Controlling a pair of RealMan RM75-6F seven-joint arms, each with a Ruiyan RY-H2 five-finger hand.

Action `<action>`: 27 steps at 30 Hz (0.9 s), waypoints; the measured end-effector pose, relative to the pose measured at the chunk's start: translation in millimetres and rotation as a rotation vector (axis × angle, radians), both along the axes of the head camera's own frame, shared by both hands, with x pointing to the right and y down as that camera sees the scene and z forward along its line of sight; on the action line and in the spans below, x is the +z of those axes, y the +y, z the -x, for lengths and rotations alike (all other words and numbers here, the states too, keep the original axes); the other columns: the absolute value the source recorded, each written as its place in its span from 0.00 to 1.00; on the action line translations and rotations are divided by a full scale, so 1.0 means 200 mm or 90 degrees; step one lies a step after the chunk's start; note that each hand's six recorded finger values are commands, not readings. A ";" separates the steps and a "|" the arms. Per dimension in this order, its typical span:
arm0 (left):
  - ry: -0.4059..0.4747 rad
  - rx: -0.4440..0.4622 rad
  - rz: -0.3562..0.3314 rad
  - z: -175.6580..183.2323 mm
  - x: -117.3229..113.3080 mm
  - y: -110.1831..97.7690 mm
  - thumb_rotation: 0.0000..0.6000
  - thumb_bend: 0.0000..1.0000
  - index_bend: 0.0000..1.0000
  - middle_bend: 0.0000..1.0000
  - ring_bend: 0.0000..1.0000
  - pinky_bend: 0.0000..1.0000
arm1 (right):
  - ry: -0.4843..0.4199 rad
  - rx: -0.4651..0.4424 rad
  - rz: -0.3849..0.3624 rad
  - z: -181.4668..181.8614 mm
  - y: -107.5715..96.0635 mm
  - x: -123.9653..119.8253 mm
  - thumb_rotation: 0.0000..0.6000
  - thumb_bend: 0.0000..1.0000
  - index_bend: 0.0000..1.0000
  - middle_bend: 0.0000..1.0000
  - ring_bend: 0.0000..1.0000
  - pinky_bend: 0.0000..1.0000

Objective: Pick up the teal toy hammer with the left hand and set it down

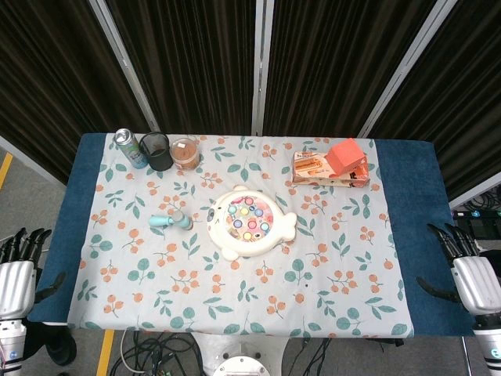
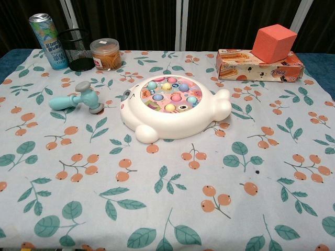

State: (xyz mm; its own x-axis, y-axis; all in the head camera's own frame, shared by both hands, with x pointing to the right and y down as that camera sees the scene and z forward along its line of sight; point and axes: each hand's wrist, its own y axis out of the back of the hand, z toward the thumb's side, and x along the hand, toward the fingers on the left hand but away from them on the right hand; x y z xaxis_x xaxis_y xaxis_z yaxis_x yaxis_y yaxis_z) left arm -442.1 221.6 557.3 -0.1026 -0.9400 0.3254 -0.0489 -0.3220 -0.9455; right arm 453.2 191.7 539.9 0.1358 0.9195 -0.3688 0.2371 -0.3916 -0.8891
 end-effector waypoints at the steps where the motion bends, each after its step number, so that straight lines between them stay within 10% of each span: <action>1: -0.001 0.000 0.000 0.00 0.00 0.00 1.00 0.22 0.15 0.14 0.04 0.12 | 0.000 -0.001 0.000 0.00 0.00 0.00 1.00 0.08 0.02 0.15 0.00 0.02; 13: 0.013 0.023 0.005 -0.04 0.00 0.00 1.00 0.22 0.16 0.14 0.04 0.12 | -0.003 -0.005 -0.008 -0.01 0.03 -0.03 1.00 0.08 0.02 0.15 0.00 0.02; 27: 0.113 0.186 0.108 -0.39 0.29 -0.45 1.00 0.25 0.25 0.22 0.13 0.16 | 0.001 -0.017 -0.018 0.01 0.03 -0.05 1.00 0.08 0.02 0.15 0.00 0.02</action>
State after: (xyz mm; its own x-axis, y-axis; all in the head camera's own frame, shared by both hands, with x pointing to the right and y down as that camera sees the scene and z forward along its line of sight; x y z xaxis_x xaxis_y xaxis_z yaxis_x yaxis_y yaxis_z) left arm -363.1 132.4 615.4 0.2341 -0.8526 0.4671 -0.0898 -0.4974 -0.8629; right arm 450.8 197.2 530.8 0.1595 0.9256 -0.3433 0.2258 -0.3728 -0.9000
